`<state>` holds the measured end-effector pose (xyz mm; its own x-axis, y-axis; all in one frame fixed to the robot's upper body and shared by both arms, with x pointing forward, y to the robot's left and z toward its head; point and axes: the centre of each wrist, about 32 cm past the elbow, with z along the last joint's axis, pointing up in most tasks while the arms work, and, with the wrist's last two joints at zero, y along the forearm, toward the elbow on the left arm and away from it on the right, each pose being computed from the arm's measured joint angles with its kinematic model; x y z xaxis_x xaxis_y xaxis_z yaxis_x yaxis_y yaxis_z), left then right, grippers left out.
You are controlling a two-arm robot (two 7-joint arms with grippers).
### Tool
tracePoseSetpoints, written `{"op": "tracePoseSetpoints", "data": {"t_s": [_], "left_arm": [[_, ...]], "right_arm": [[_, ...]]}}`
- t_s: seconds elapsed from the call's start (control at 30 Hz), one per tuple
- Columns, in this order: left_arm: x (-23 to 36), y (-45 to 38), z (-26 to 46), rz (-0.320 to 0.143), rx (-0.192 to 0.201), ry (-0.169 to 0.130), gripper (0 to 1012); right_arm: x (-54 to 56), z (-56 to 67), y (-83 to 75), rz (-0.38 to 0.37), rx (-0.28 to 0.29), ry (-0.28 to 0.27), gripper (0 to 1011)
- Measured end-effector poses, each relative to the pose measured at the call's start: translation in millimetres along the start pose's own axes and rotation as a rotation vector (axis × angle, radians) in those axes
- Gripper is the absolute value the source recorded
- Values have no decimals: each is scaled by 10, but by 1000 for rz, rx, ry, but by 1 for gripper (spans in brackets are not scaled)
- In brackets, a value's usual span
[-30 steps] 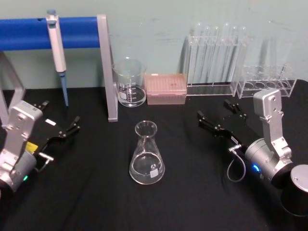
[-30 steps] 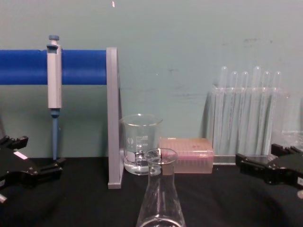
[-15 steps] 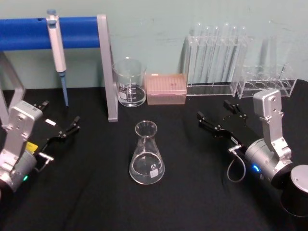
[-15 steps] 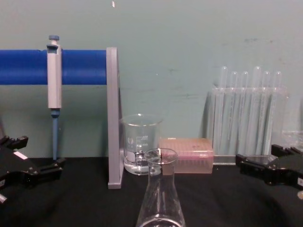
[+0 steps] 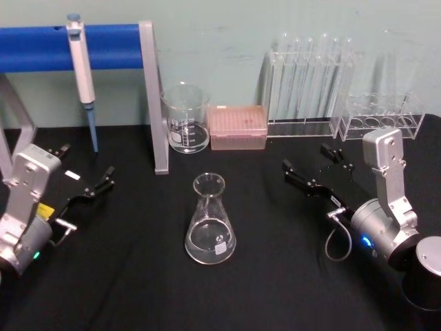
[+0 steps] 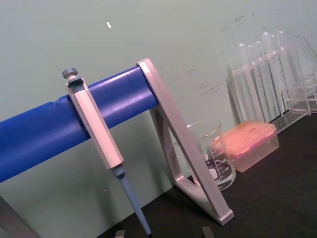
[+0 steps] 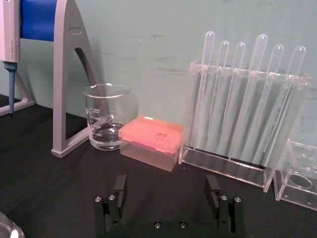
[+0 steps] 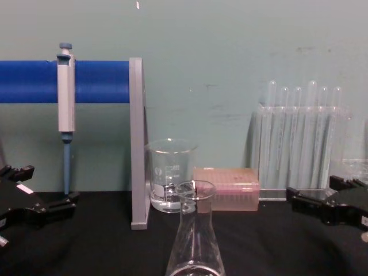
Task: Grasp the erlenmeyer flask with one hand, shake it three times, then place it back.
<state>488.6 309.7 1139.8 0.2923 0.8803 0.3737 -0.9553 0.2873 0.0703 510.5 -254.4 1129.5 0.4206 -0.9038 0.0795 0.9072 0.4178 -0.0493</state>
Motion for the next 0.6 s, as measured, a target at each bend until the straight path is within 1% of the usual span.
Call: {"op": "tracePoseSetpoints", "data": {"t_s": [0.6], "left_arm": [[0,0,0,0,0,0,1001]], "right_arm": [[0,0,0,0,0,0,1000]]}}
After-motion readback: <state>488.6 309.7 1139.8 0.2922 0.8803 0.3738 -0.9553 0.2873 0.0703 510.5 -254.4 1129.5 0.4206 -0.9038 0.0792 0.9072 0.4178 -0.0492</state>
